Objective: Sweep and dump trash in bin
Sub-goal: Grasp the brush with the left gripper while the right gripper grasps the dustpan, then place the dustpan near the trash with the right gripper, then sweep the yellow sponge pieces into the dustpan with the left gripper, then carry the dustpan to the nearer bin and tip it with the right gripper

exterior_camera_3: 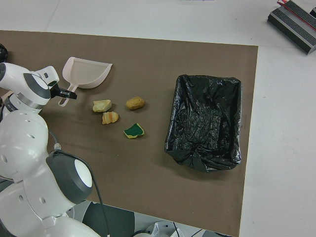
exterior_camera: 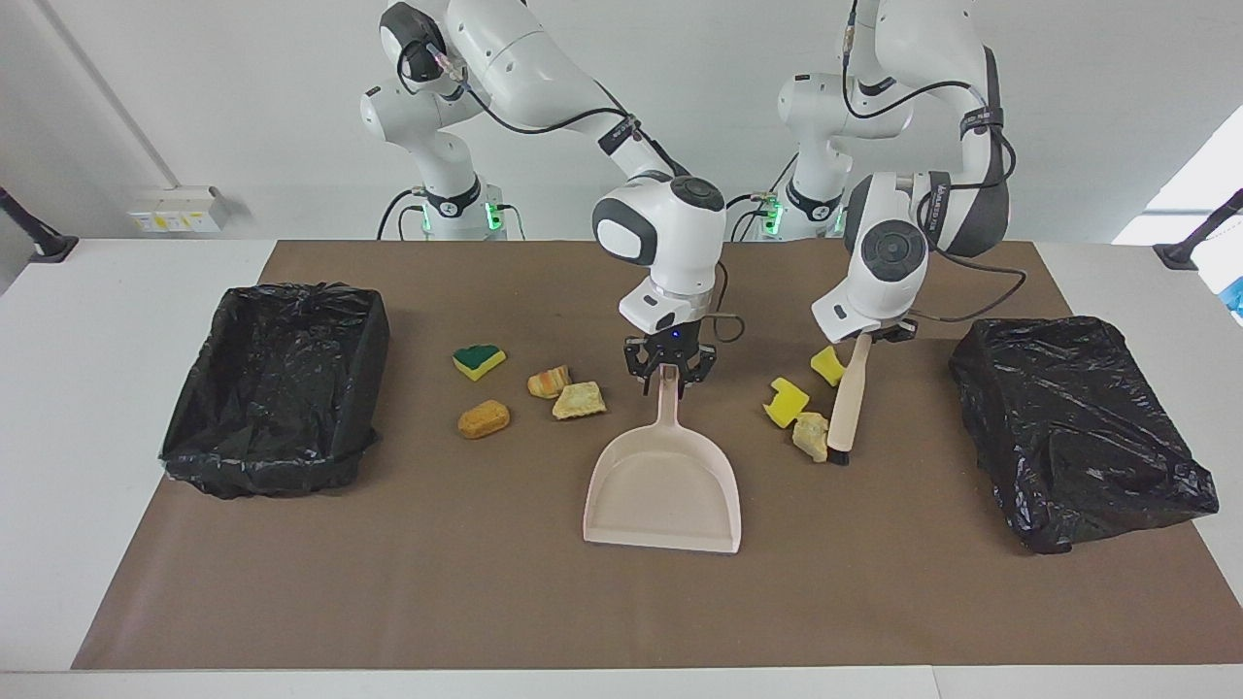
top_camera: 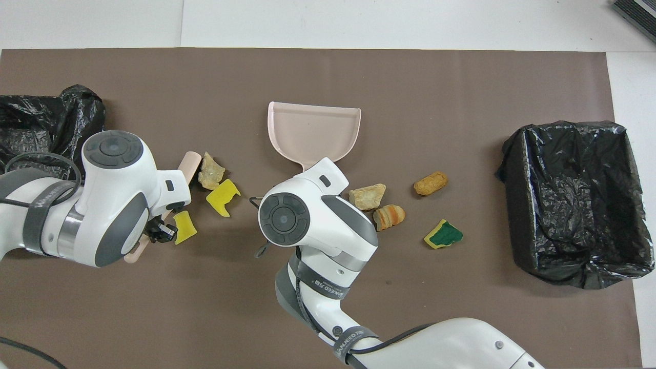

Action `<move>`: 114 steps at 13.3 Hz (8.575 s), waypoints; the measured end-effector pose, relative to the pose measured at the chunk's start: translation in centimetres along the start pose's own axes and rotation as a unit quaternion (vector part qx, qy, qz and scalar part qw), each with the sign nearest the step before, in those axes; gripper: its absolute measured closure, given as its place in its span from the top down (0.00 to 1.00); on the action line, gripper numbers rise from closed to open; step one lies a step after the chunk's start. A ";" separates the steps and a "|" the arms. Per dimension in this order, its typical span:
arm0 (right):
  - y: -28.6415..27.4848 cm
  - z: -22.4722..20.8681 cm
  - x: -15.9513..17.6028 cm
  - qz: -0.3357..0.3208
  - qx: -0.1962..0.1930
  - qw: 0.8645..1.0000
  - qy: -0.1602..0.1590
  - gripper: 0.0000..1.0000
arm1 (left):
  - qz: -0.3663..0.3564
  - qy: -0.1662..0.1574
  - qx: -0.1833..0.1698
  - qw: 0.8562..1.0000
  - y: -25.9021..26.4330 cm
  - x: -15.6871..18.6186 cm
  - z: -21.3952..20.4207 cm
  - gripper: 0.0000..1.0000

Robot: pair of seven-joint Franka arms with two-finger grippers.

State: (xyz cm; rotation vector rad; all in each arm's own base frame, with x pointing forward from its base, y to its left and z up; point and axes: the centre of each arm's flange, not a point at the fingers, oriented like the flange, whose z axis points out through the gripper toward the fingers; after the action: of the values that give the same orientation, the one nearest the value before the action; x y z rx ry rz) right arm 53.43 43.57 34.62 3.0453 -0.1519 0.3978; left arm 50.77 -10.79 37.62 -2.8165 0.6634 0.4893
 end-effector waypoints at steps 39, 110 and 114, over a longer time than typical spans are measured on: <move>13.5 -0.2 2.7 -0.699 0.139 0.697 -0.078 0.31 | -0.150 0.112 -0.170 0.967 22.5 1.0 -2.3 0.26; 54.7 -10.7 17.6 -0.764 0.131 0.630 -0.046 0.31 | -0.187 0.054 -0.102 0.975 28.8 -3.1 -1.0 0.26; 63.5 -12.4 16.9 -0.765 0.091 0.632 -0.086 0.31 | -0.189 0.053 -0.097 0.976 30.2 -3.8 0.5 0.26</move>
State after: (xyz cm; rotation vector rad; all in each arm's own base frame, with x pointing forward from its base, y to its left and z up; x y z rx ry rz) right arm 59.80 -20.05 54.32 2.0943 2.2699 -0.0751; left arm 33.46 -35.66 34.86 -3.0645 0.0886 0.3514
